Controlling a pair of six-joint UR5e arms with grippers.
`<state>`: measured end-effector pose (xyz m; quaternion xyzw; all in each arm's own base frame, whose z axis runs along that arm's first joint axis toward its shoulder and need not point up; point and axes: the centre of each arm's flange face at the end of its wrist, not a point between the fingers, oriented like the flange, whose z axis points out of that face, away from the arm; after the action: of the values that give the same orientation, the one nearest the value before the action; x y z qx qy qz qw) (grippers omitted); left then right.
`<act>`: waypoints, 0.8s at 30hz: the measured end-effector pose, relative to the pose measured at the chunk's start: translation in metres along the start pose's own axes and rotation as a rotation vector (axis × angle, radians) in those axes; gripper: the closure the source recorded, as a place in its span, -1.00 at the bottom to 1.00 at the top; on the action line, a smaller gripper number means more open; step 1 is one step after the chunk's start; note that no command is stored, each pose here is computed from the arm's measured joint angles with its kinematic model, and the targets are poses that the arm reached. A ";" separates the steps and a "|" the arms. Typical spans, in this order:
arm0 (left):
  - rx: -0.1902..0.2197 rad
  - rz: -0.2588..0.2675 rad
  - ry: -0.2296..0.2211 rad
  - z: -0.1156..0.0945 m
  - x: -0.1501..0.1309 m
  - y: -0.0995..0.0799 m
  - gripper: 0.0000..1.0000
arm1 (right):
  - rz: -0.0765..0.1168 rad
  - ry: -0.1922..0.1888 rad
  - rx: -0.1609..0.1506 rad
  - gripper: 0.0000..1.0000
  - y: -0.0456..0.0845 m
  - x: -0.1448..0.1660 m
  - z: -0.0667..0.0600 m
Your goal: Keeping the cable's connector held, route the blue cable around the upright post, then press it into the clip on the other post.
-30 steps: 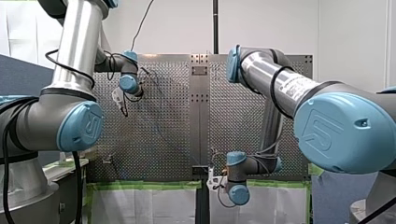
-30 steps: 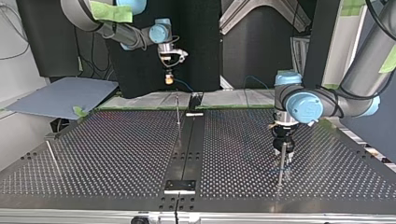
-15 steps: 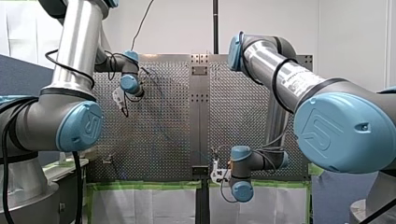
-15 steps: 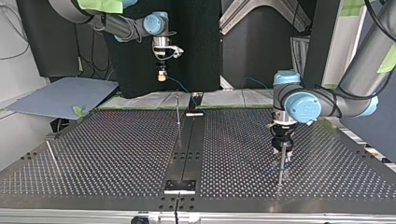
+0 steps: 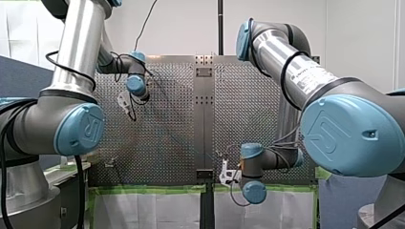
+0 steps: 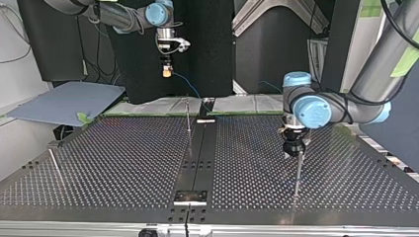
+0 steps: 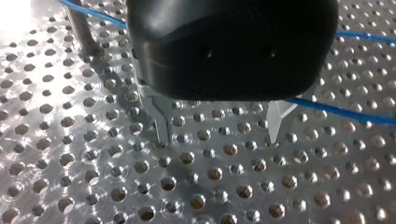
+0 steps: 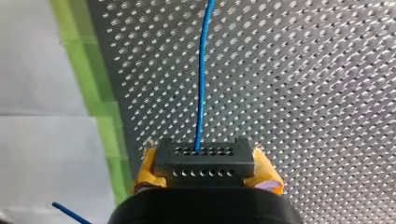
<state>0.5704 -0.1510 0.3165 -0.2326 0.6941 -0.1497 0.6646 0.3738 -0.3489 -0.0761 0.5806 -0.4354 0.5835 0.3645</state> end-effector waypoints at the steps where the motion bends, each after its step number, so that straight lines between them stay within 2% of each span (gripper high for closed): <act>1: -0.002 -0.009 -0.002 0.000 0.000 0.000 -1.00 | -0.002 -0.009 -0.001 1.00 0.001 -0.002 -0.004; 3: -0.011 -0.029 -0.009 -0.001 0.000 -0.001 -1.00 | -0.007 -0.026 -0.003 1.00 0.004 -0.004 -0.013; 7: -0.024 -0.067 -0.019 -0.001 0.000 0.000 -1.00 | -0.010 -0.039 -0.004 1.00 0.005 -0.006 -0.019; 16: -0.020 -0.150 -0.012 -0.003 0.001 -0.002 -1.00 | -0.018 -0.045 -0.003 1.00 0.006 -0.007 -0.022; 24: -0.048 -0.224 0.001 -0.006 0.004 0.001 -1.00 | -0.019 -0.049 -0.002 1.00 0.006 -0.008 -0.022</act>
<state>0.5642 -0.1528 0.3134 -0.3248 0.6674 -0.2064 0.6376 0.3609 -0.3297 -0.0830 0.5984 -0.4391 0.5652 0.3600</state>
